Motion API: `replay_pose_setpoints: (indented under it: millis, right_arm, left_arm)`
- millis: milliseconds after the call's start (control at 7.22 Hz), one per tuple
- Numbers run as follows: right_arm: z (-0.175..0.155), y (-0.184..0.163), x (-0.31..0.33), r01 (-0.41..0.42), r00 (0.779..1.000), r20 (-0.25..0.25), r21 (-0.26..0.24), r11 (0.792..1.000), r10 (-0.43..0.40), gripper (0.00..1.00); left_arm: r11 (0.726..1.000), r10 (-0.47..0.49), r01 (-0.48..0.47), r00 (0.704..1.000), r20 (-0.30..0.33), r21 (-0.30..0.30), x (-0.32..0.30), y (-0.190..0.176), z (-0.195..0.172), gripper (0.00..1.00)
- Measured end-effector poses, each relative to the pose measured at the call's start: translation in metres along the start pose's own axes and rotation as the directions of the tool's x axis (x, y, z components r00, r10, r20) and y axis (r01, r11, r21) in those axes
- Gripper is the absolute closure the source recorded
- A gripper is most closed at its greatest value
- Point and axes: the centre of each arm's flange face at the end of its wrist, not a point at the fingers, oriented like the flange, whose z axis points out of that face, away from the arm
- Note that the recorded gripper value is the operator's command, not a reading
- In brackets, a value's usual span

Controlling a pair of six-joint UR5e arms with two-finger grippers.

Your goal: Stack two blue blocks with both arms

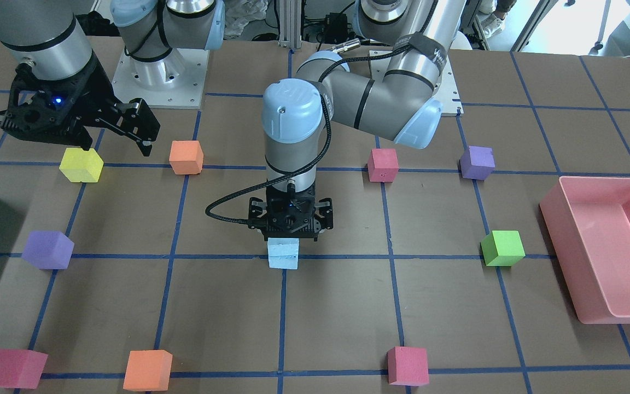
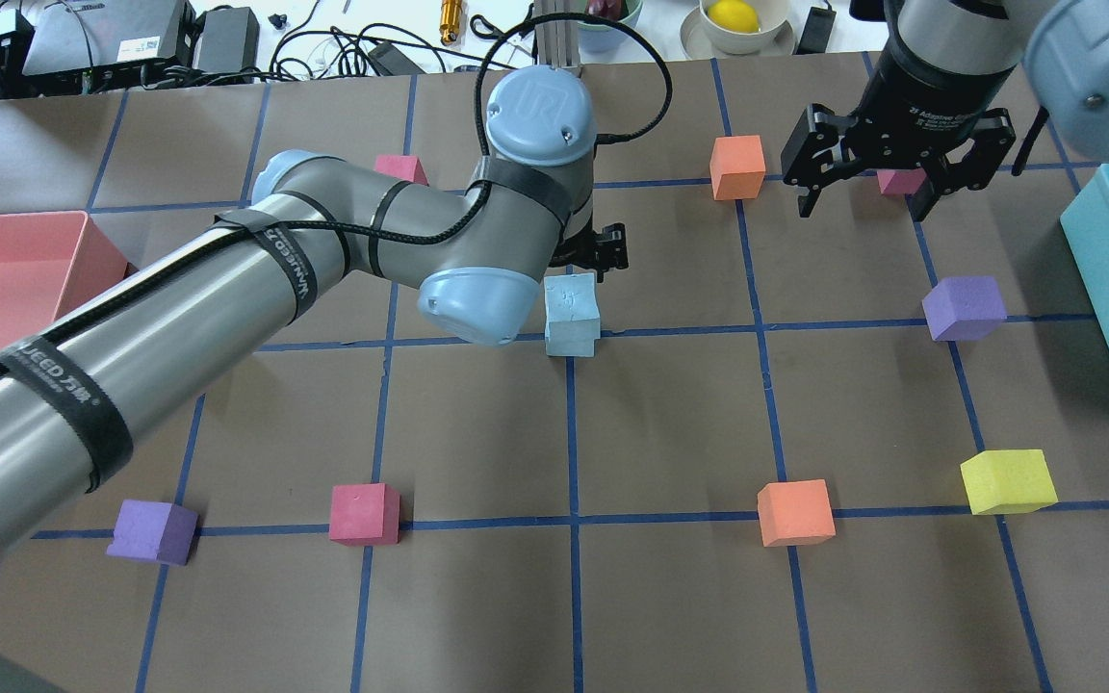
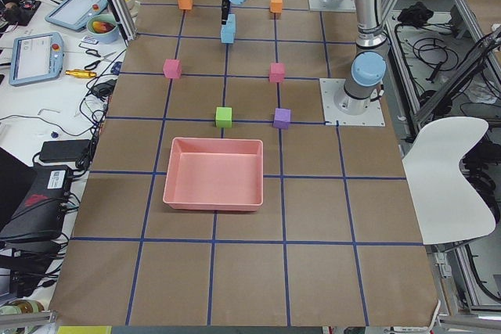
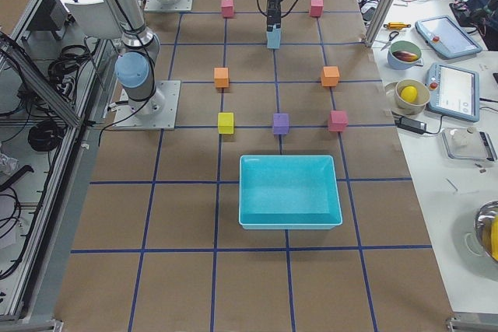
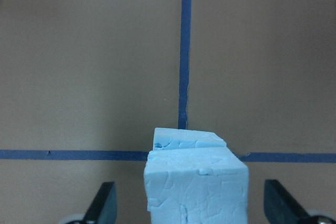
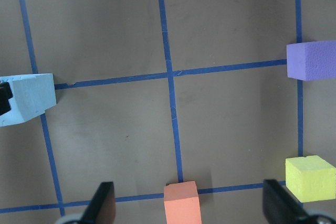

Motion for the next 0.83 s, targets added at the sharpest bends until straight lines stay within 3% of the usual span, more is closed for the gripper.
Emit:
replay_pose_setpoints:
  millis: [415, 831]
  right_arm:
    - [0.001, 0.001, 0.0, 0.002, 1.0, 0.004, -0.009, 1.0, -0.002, 0.0]
    - [0.001, 0.002, -0.001, 0.004, 1.0, 0.009, -0.009, 1.0, -0.004, 0.0]
  left_arm:
    - [0.999, 0.041, -0.04, 0.999, 0.023, -0.02, -0.102, -0.022, -0.076, 0.0]
    - [0.998, -0.01, 0.01, 1.0, 0.001, -0.054, -0.202, -0.017, -0.145, 0.0]
